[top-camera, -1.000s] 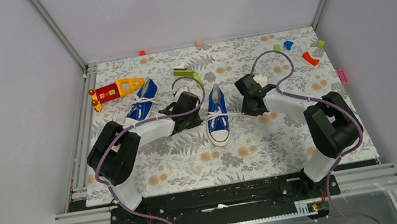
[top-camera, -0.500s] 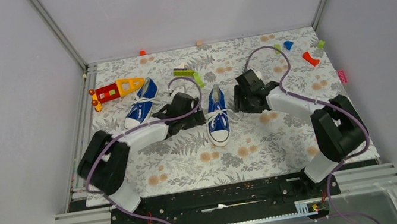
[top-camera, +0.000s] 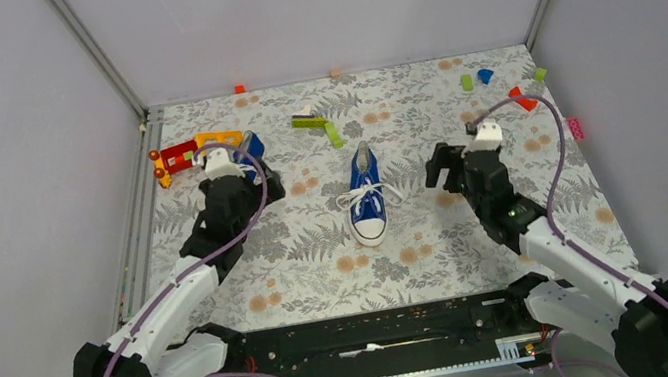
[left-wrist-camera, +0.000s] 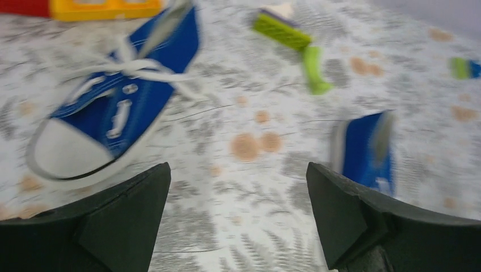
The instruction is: Tie the shoes
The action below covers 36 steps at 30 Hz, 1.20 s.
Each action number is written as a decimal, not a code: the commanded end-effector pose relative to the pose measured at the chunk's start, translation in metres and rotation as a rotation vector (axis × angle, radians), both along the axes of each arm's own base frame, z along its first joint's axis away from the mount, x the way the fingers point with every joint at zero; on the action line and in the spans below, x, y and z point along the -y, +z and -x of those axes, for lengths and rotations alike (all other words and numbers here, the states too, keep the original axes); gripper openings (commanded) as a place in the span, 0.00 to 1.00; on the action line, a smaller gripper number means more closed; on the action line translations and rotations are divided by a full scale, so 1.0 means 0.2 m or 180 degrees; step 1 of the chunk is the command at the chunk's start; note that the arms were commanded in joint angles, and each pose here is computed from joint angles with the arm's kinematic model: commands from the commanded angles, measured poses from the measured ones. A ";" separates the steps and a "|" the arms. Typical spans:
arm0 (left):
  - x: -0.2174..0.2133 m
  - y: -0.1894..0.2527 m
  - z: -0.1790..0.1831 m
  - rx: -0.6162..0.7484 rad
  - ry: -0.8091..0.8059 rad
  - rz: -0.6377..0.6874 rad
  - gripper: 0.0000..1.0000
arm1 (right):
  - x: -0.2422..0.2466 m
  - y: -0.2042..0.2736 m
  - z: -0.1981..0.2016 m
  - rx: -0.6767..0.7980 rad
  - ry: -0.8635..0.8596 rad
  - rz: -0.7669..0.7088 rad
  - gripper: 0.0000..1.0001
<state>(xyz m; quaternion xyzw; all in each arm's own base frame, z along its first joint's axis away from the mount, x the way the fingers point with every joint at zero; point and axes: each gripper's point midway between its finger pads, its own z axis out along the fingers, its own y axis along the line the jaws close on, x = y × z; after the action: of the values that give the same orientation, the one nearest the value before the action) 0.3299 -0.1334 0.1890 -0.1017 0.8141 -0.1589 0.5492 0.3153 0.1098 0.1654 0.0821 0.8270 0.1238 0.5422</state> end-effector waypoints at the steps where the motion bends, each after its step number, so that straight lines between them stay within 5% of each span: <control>1: -0.30 -0.07 -0.06 0.0385 0.0549 -0.0539 0.99 | 0.29 0.11 -0.04 0.0703 -0.0689 0.0410 0.96; 6: -0.56 -0.08 -0.10 0.0731 0.0996 -0.0790 0.99 | 0.47 0.03 -0.10 0.0358 -0.0991 0.0734 1.00; 13: -0.75 -0.16 -0.12 0.0809 0.1127 -0.1190 0.99 | 0.59 -0.09 -0.15 0.0698 -0.1114 0.0962 0.97; 18: -0.73 -0.24 -0.15 0.1094 0.0860 -0.1043 0.98 | 0.59 -0.09 -0.22 0.0689 -0.0918 0.0845 0.97; 25: -0.69 -0.33 -0.22 0.0916 0.0610 -0.1092 0.99 | 0.59 -0.15 -0.19 0.0609 -0.0650 0.1066 0.93; 29: -0.74 -0.32 -0.19 0.0966 0.0836 -0.1050 0.93 | 0.58 -0.29 -0.15 0.0726 -0.0589 0.1054 0.93; 32: -0.77 -0.32 -0.18 0.0976 0.0957 -0.1013 0.99 | 0.57 -0.31 -0.20 0.0959 -0.0632 0.1031 0.92; 36: -0.77 -0.32 -0.18 0.0977 0.0960 -0.1022 0.99 | 0.55 -0.37 -0.25 0.0617 -0.0487 0.1056 0.92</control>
<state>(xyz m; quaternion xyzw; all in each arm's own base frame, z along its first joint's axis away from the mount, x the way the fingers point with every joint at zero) 0.3619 0.0146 0.1054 -0.0894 0.7430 0.0420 0.6620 0.3330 -0.0046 0.0439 0.0461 0.8179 -0.0627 0.5701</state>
